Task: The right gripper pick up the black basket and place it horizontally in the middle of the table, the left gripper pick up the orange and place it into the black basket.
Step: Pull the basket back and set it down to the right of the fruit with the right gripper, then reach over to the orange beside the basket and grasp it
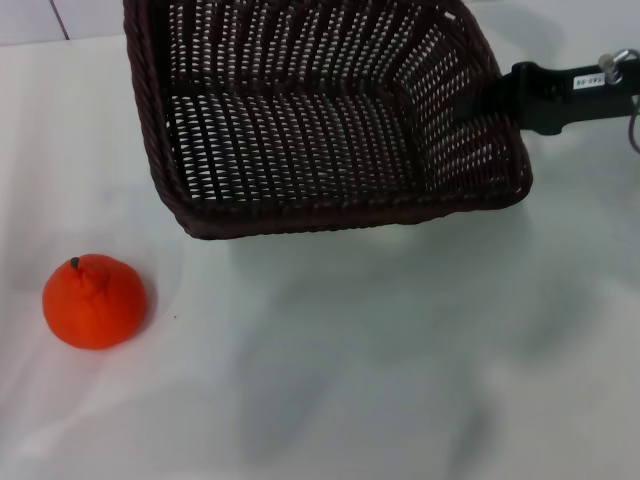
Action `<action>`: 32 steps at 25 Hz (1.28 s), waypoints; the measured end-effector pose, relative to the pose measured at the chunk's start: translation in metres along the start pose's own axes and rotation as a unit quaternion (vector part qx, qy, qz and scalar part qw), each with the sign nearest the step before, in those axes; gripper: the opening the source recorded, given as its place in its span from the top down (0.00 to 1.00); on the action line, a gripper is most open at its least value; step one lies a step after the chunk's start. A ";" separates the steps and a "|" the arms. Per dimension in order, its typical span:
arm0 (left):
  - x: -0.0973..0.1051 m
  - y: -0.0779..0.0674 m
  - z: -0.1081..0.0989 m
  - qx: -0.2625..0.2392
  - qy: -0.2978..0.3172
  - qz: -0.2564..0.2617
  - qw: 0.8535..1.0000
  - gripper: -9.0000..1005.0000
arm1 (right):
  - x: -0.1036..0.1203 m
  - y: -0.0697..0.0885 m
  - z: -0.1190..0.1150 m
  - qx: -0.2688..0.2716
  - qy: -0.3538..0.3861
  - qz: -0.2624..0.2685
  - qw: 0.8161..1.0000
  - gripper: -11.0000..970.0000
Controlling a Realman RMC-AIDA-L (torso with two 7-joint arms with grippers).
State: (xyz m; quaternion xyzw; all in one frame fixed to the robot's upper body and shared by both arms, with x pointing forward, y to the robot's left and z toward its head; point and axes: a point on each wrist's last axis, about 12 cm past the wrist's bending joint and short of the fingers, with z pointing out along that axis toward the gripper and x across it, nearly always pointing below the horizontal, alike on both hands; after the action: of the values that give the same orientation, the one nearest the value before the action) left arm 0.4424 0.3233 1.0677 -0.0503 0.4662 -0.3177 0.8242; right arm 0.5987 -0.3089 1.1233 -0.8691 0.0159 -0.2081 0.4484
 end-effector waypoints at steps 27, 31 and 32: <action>-0.004 0.003 -0.017 0.001 0.044 0.010 0.999 0.07 | 0.004 0.020 -0.006 -0.013 0.083 0.045 0.995 0.26; -0.005 0.007 -0.024 0.038 0.133 0.027 0.990 0.08 | 0.013 0.026 -0.017 -0.017 0.134 0.038 0.990 0.25; -0.005 0.008 -0.027 0.045 0.154 0.029 0.987 0.09 | 0.015 0.027 -0.019 -0.019 0.146 0.035 0.988 0.25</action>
State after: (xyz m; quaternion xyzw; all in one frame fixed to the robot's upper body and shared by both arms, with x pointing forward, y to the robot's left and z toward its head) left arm 0.4232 0.3381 1.0530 0.0502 0.5739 -0.3184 0.7528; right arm 0.6097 -0.3425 1.1169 -0.8366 0.1154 -0.3167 0.4319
